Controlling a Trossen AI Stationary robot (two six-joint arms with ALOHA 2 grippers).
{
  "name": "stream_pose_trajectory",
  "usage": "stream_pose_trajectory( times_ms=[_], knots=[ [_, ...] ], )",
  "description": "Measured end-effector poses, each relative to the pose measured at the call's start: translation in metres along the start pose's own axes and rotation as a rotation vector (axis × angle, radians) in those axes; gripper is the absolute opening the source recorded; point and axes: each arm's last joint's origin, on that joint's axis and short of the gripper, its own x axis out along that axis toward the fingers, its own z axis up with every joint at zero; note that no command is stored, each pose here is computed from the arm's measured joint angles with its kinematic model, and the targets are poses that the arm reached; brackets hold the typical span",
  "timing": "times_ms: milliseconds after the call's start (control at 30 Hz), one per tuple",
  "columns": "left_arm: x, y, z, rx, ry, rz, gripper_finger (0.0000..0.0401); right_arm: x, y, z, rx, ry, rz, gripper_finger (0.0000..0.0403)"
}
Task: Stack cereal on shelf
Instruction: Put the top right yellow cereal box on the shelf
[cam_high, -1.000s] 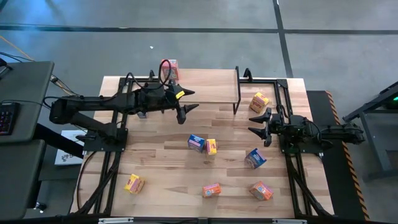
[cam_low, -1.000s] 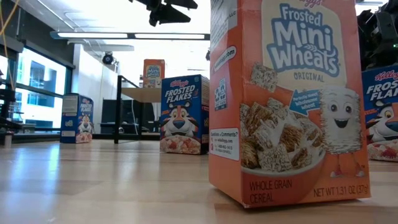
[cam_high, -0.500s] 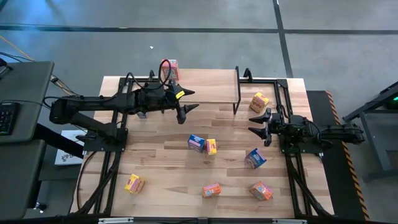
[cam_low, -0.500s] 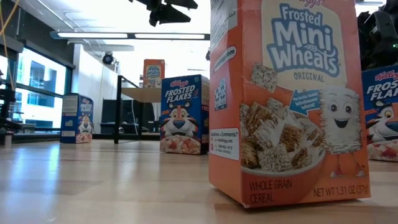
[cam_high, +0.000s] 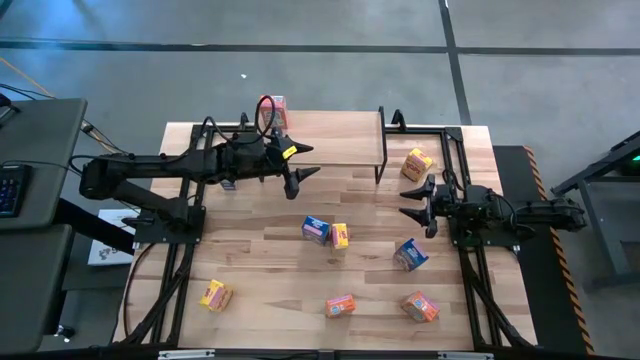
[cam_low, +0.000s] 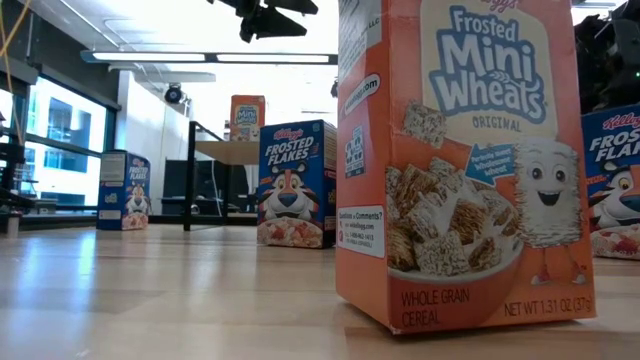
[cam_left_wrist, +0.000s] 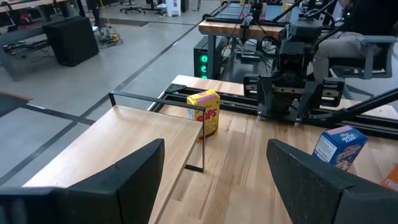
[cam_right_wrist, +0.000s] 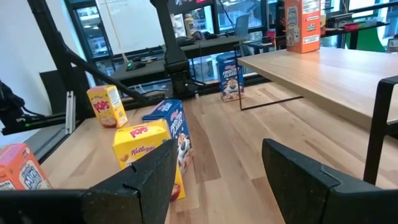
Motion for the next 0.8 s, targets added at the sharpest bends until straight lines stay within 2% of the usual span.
stream_pose_trajectory(
  times_ms=[200,600,733,800],
  knots=[
    [0.0,0.0,0.0,-0.002,0.0,0.0,0.0273,0.0,0.0,0.0001,-0.005,-0.001,0.0,0.0237],
    [-0.0015,0.0001,0.0074,-0.005,-0.025,-0.001,0.0273,-0.0004,0.0012,0.0036,0.005,-0.018,0.024,0.0319],
    [-0.0017,0.0004,0.008,-0.004,-0.026,0.007,0.0273,-0.0006,0.0018,0.0077,0.048,-0.057,0.031,0.0329],
    [-0.0029,0.0012,0.0087,-0.005,-0.029,0.032,0.0273,-0.0008,0.0021,0.0099,0.11,-0.076,0.037,0.033]
  ],
)
